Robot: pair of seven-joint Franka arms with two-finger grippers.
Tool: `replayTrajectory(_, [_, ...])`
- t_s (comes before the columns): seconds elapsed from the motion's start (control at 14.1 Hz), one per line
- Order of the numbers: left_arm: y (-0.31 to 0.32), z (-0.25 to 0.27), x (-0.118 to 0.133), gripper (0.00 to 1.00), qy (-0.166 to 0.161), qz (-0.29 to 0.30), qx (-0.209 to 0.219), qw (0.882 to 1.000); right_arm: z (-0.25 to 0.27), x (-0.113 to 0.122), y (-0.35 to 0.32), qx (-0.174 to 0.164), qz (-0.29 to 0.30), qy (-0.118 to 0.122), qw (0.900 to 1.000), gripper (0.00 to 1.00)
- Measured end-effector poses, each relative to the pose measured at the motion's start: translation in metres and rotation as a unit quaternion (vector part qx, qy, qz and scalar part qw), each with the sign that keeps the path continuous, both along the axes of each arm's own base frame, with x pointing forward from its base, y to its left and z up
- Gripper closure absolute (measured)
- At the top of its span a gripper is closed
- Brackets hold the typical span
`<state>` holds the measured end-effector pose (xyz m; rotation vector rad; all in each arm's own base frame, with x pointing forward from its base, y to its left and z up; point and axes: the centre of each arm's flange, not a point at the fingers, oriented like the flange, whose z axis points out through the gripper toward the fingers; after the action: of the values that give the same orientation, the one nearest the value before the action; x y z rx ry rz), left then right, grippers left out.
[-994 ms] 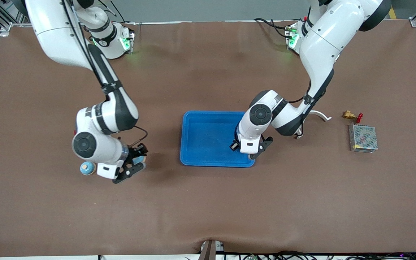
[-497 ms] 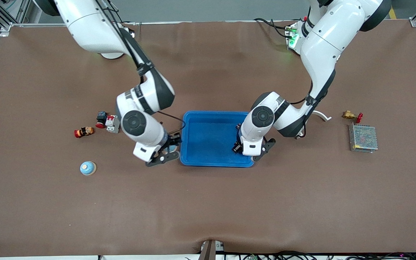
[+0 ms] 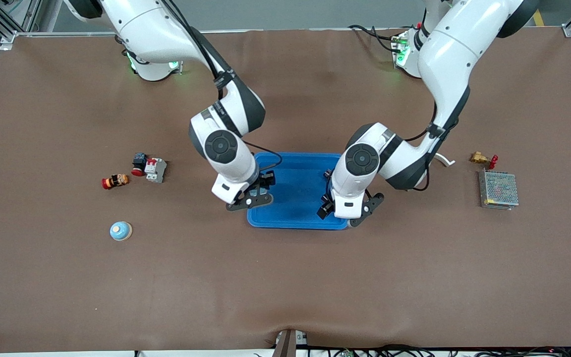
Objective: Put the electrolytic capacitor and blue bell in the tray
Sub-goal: 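Release the capacitor in the tray while the right gripper carries the bell, then lower the bell into the tray while the left gripper returns to rest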
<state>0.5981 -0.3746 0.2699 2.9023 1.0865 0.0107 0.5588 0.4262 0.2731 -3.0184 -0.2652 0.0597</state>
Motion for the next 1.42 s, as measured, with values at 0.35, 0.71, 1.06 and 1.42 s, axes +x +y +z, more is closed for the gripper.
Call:
replayTrajectory(0.35, [0.043, 0.080, 0.022, 0.00, -0.025, -0.062, 0.027, 0.997, -0.030, -0.025, 0.023, 0.010, -0.010, -0.021, 1.000, 0.33])
replayTrajectory(0.71, [0.132, 0.156, 0.050, 0.00, -0.031, -0.123, 0.059, 0.990, -0.058, -0.034, 0.023, 0.009, -0.010, -0.026, 1.000, 0.33])
replayTrajectory(1.06, [0.209, 0.219, 0.056, 0.00, -0.034, -0.140, 0.083, 0.986, -0.066, -0.045, 0.028, 0.007, -0.010, -0.025, 1.000, 0.33])
replayTrajectory(1.42, [0.237, 0.261, 0.048, 0.00, -0.004, -0.197, 0.091, 0.976, -0.069, -0.063, 0.044, 0.006, -0.007, -0.023, 1.000, 0.33])
